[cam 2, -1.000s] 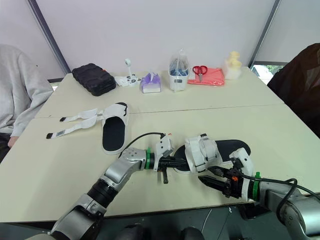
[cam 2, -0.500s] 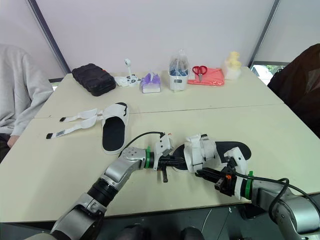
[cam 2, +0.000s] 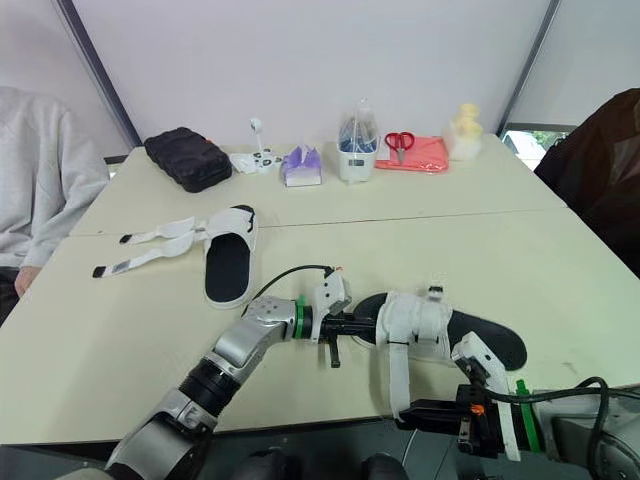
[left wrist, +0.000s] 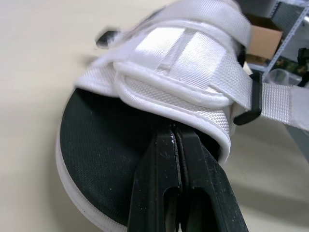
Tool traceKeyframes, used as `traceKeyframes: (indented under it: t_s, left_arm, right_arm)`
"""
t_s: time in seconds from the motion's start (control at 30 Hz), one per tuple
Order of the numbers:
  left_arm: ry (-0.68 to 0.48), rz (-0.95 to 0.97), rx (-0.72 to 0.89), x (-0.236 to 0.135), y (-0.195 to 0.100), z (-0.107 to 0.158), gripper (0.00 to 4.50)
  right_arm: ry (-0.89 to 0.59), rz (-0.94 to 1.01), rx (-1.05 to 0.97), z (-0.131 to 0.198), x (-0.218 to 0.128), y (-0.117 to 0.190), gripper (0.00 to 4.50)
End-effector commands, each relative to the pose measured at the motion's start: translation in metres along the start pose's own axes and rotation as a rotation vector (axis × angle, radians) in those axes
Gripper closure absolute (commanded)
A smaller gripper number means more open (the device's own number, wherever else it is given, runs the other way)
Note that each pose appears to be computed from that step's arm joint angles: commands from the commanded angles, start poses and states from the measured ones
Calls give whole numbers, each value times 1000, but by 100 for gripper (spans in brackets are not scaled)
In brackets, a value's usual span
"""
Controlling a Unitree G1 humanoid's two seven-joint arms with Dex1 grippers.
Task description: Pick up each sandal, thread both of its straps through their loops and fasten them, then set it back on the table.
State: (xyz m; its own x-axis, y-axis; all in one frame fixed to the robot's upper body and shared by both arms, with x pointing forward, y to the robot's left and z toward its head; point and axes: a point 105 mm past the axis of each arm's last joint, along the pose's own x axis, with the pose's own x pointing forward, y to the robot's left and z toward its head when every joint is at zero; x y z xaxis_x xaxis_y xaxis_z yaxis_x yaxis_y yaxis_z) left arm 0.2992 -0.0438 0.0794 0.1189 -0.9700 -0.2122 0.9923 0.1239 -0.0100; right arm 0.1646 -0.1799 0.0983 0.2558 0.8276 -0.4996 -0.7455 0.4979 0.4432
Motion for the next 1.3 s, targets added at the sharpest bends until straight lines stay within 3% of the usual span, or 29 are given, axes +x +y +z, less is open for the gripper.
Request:
traceKeyframes:
  t_s: [0.03,0.37,0.63,0.93,1.03,1.23,1.3]
  left_arm:
    - [6,-5,0,1,-1,-2,450]
    - [3,-22,3,4,-2,0,450]
    - [2,-20,4,5,-2,0,450]
    - [2,-18,6,4,-2,0,450]
    - [4,-16,7,3,-1,-1,450]
    - [4,-10,5,3,0,-1,450]
    - [3,-8,4,2,1,-1,450]
  right_arm:
    - [4,83,-29,7,0,20,443]
    - [-358,137,71,75,-5,19,443]
    - [-648,36,318,98,-11,-25,443]
    - [-690,-39,424,97,-4,-45,443]
    - [-662,-63,415,94,-1,-47,357]
    - [-625,-71,183,119,-18,-33,47]
    - [-589,-101,63,131,-25,-31,47]
